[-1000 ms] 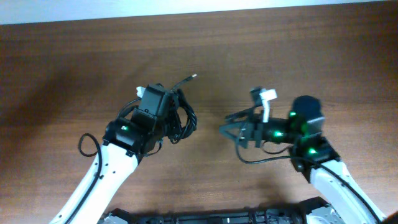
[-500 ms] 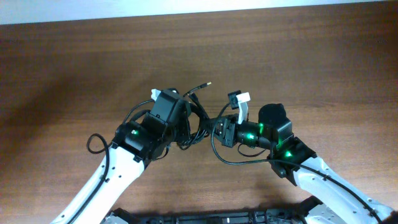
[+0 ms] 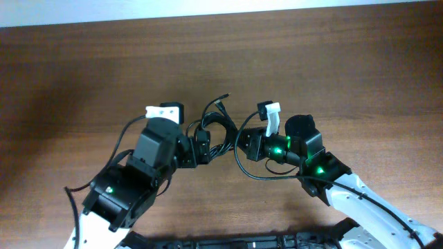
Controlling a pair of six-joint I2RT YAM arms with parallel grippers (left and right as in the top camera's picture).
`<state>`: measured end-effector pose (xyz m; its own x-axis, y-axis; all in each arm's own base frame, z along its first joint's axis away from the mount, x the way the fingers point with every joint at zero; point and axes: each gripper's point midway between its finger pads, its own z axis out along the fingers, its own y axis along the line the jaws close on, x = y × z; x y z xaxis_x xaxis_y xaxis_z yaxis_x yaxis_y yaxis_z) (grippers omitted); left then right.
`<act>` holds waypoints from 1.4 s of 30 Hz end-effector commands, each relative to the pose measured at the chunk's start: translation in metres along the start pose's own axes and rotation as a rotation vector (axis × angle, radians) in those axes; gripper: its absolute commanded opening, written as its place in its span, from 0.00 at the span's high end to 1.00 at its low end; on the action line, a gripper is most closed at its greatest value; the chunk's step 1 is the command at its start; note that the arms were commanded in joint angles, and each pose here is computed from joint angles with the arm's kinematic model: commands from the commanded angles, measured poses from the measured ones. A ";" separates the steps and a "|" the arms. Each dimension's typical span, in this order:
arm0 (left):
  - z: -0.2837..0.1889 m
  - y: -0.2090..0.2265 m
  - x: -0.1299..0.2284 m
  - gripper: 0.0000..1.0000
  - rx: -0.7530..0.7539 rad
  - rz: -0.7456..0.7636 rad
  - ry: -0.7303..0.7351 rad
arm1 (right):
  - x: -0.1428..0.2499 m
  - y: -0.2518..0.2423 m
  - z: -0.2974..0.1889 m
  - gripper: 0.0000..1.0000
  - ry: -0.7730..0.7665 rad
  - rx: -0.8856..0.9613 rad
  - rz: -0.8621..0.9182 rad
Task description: Untangle cables
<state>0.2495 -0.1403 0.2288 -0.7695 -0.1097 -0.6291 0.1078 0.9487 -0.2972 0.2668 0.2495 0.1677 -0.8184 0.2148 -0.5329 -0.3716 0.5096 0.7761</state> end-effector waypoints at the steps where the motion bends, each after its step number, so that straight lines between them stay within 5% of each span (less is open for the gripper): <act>1: -0.001 0.020 0.001 0.01 -0.044 -0.048 0.034 | -0.004 0.012 -0.001 0.96 -0.004 -0.050 -0.035; 4: 0.006 0.017 0.005 0.00 0.004 -0.080 0.092 | -0.015 0.034 -0.017 0.96 0.019 -0.222 -0.083; 8: 0.009 -0.010 -0.004 0.30 0.147 0.039 0.073 | -0.015 0.043 -0.038 0.96 0.085 -0.350 -0.107; 14: 0.005 -0.034 -0.024 0.27 0.274 0.256 -0.028 | 0.008 0.061 -0.051 0.96 0.180 -0.501 -0.279; 26: 0.006 -0.031 0.010 0.44 0.306 0.393 0.103 | 0.012 0.065 -0.054 0.96 0.189 -0.533 -0.333; 29: 0.016 -0.037 0.014 0.69 0.347 0.404 0.141 | 0.014 0.066 -0.055 0.96 0.199 -0.547 -0.337; 30: 0.019 -0.038 0.014 0.90 0.346 0.408 0.143 | 0.014 0.067 -0.056 0.96 0.201 -0.549 -0.338; 31: 0.021 -0.039 0.011 1.00 0.348 0.409 0.135 | 0.014 0.066 -0.056 0.96 0.201 -0.549 -0.337; 33: 0.021 -0.042 0.003 1.00 0.357 0.415 0.097 | 0.014 0.066 -0.056 0.95 0.201 -0.548 -0.337; 36: 0.022 -0.044 0.000 1.00 0.359 0.413 0.084 | 0.012 0.065 -0.054 0.65 0.188 -0.532 -0.335; 38: 0.027 -0.026 -0.008 1.00 0.244 0.263 0.077 | 0.005 0.058 -0.048 0.33 0.152 -0.479 -0.323; 42: 0.033 0.018 -0.024 1.00 -0.004 0.031 0.018 | -0.007 0.031 -0.035 0.23 0.086 -0.317 -0.250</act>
<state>0.2743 -0.1605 0.2148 -0.7617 0.1228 -0.6362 0.3783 0.8814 -0.2828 0.2281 0.2375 0.2125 -0.7189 -0.0118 -0.6950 -0.6884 0.1508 0.7095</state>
